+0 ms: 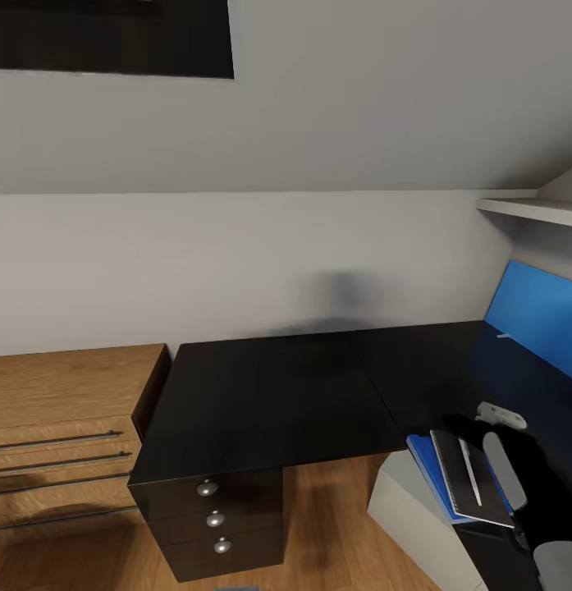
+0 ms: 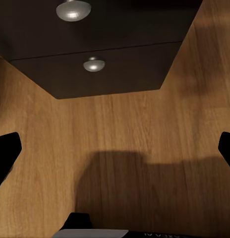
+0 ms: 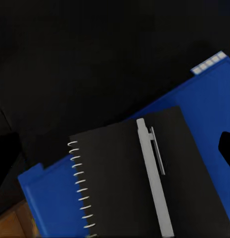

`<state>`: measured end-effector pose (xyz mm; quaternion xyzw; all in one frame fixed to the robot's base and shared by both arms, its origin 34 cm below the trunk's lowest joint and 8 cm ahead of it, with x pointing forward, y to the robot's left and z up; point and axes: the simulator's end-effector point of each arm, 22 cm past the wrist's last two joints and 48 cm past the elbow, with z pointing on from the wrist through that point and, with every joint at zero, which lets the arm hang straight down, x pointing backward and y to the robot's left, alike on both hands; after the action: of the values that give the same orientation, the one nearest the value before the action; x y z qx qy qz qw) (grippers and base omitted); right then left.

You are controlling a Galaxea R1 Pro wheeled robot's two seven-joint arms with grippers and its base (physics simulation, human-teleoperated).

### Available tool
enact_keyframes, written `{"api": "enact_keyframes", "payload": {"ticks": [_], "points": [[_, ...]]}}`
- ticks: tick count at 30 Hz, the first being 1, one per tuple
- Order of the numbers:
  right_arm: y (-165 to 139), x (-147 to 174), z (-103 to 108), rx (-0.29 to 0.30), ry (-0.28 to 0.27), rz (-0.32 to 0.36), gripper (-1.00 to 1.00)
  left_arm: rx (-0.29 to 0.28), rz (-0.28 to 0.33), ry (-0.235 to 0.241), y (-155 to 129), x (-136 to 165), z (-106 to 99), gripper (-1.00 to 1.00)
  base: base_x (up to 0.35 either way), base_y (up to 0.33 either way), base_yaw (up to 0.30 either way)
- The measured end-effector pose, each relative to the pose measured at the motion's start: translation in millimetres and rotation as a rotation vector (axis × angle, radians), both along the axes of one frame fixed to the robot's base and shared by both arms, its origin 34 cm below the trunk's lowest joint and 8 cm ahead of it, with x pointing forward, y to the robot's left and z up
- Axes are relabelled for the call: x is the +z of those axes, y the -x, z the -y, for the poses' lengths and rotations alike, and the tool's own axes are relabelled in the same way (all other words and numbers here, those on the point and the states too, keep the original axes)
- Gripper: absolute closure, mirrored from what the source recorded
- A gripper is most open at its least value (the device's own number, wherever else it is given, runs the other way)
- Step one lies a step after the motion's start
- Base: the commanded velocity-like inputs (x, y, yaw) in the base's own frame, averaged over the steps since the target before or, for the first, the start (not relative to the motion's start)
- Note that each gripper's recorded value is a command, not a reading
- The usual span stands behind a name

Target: In the bedroom, organize the workspace by keeping the computer under the desk, ensuring the monitor is on the desk, placing the keyboard on the desk next to the monitor, placing the mouse on the desk next to the keyboard, moving the folder from the swivel chair onto the desk next to the mouse, stacking the notebook on top of the folder with the pen on top of the notebook, and positioning the swivel chair next to the desk.

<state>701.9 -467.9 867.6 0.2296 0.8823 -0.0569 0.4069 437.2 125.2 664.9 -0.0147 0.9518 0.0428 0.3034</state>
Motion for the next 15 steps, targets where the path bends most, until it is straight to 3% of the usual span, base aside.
{"api": "enact_keyframes", "payload": {"ticks": [6,12,13,15], "points": [[-10,21,-31,0.042,-0.030,0.037,-1.00,0.000,0.000,0.000,0,0,0,-1.00,0.000,0.000,0.000],[-11,20,-69,0.082,-0.081,0.018,-1.00,0.002,-0.001,-0.004,0,0,-1,-1.00,0.000,0.000,0.000],[-12,19,-86,0.099,-0.106,0.013,-1.00,0.003,-0.005,-0.006,1,-2,-3,-1.00,0.000,0.000,0.000],[-12,17,-97,0.108,-0.120,0.010,-1.00,0.003,-0.006,-0.007,2,-3,-3,-1.00,0.000,0.000,0.000]]}}
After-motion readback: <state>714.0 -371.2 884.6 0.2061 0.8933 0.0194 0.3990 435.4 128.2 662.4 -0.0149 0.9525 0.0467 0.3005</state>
